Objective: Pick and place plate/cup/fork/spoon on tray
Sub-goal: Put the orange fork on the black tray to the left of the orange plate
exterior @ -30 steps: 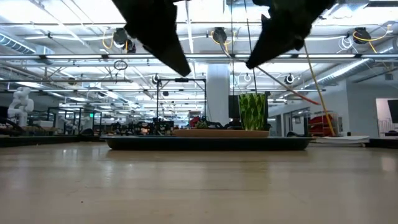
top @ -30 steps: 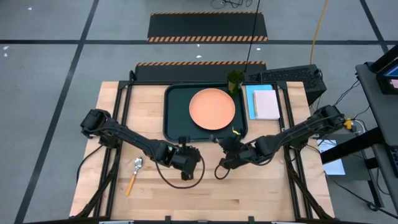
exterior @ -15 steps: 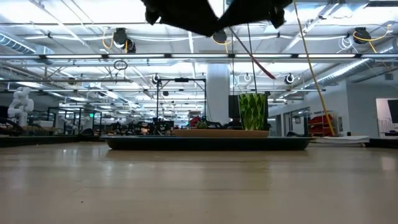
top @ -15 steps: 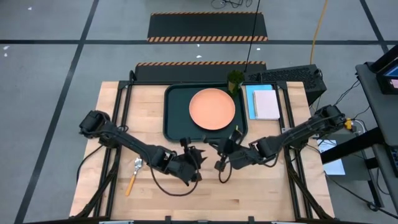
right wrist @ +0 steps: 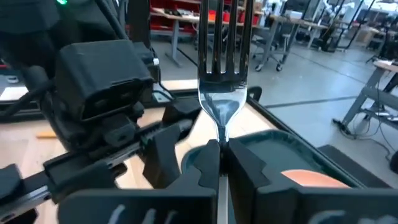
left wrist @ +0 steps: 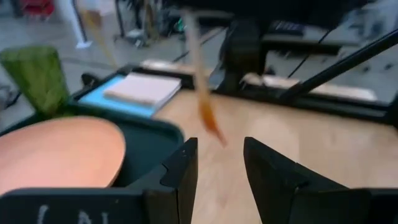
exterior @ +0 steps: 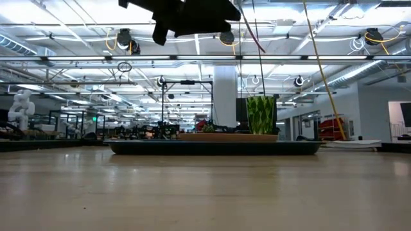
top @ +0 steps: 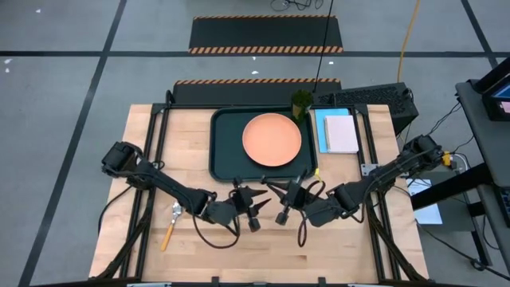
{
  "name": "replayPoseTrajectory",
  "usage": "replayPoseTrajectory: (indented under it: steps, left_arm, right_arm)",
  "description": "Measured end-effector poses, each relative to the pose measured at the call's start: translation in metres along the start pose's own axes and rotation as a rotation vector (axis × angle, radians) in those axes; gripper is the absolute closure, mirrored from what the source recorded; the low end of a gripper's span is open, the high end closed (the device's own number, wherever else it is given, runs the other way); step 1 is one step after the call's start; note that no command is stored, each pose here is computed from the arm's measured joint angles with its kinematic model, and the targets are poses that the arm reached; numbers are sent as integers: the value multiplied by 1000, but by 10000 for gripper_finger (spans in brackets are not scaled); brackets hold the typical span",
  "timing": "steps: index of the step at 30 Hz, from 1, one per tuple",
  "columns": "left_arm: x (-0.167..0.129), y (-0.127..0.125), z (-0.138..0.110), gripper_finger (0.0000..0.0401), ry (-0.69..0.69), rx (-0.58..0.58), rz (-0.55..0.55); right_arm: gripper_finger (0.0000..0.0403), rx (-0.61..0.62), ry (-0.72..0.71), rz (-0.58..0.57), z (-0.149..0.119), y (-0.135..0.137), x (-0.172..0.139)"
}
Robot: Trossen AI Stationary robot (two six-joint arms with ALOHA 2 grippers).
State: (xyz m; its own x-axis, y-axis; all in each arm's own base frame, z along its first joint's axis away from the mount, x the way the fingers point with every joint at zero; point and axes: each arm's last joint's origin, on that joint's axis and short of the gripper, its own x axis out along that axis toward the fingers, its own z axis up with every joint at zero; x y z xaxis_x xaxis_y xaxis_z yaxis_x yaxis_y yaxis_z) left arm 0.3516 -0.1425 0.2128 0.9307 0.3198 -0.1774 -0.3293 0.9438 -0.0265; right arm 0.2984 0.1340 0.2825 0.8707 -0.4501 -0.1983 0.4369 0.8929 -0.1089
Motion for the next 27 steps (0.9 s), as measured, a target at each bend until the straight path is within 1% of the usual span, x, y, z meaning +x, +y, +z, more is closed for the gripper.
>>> replayPoseTrajectory:
  steps: [3,6,9,13,19,22,24,27]
  left_arm:
    - [-1,2,-2,268,-43,4,-31]
    - [1,6,-2,267,-54,5,-23]
    - [3,8,-2,267,-54,4,-18]
    - [5,10,-1,267,-48,14,-69]
    - [14,18,-1,267,-41,22,-76]
    - [19,21,-5,266,-31,28,-108]
    - [22,22,-6,255,-31,18,-121]
    - [25,23,-8,221,-29,11,-105]
  right_arm:
    - [401,-7,-8,0,1,0,1]
    - [401,-15,-6,-6,1,-1,3]
    - [401,-15,-5,-11,1,-2,4]
    - [401,-15,-4,-10,1,-2,4]
    - [401,-15,-4,-11,1,-2,5]
    - [401,-15,-4,-10,1,-2,4]
    - [401,-17,-3,-11,0,-2,4]
    - [401,-21,0,-11,0,-2,4]
